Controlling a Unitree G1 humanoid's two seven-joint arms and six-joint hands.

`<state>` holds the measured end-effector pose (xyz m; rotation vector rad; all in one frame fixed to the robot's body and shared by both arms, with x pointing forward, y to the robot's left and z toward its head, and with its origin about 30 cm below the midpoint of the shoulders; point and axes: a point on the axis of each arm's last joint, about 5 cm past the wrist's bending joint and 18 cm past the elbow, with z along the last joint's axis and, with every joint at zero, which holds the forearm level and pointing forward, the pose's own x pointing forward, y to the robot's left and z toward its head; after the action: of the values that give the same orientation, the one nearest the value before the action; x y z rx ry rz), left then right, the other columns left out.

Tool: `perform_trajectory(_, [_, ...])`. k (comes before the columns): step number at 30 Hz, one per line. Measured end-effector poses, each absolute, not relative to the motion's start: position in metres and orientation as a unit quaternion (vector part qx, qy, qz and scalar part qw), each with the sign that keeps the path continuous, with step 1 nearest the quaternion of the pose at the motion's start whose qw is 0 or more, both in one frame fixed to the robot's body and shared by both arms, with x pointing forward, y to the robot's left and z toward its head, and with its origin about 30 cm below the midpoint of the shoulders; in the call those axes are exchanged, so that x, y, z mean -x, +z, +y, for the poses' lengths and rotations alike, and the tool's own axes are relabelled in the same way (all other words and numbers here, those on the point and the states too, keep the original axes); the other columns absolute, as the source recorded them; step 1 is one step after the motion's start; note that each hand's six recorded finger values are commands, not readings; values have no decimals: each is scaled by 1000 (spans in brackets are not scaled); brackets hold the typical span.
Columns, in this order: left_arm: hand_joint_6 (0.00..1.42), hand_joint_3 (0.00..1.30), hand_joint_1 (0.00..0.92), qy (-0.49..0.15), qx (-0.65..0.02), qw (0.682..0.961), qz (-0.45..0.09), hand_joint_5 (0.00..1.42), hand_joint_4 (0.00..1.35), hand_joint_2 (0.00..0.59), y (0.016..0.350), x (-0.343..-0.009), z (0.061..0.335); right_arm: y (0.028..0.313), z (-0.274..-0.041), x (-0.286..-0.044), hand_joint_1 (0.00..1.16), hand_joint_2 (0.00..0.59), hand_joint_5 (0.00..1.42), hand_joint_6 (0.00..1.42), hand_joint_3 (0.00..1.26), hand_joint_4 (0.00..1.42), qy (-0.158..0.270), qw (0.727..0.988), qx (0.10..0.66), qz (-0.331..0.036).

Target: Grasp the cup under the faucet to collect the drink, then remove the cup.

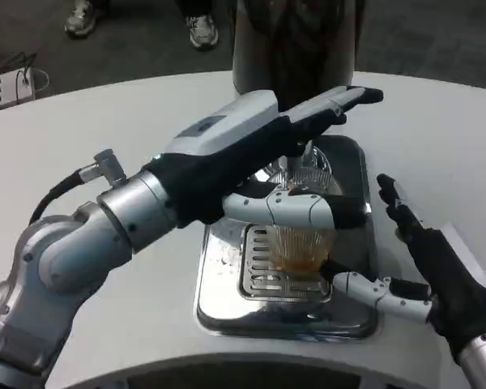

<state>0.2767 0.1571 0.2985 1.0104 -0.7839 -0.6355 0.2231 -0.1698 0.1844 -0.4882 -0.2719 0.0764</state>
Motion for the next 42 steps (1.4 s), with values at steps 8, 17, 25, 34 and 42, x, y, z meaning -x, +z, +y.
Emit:
perform_trajectory(8, [181,79,0,-286,-461,761,-355,112,10,0,299,-272,160,185,-163,-232,754,208,12,1,0,0,47,961,238,-135])
perform_trajectory(17, [188,86,0,-266,-433,785,-355,117,18,0,294,-264,172,187,-159,-238,754,208,14,1,0,0,56,961,232,-140])
perform_trajectory(25, [201,89,0,-221,-379,814,-382,123,21,4,287,-257,178,187,-158,-240,754,208,14,1,0,0,59,961,231,-138])
perform_trajectory(34, [219,117,0,-172,-339,826,-416,139,51,6,281,-249,185,189,-157,-241,754,208,31,1,0,0,60,961,230,-142])
perform_trajectory(42, [221,118,0,-160,-356,839,-379,142,49,8,268,-240,201,190,-153,-247,754,208,38,11,0,0,65,961,228,-142])
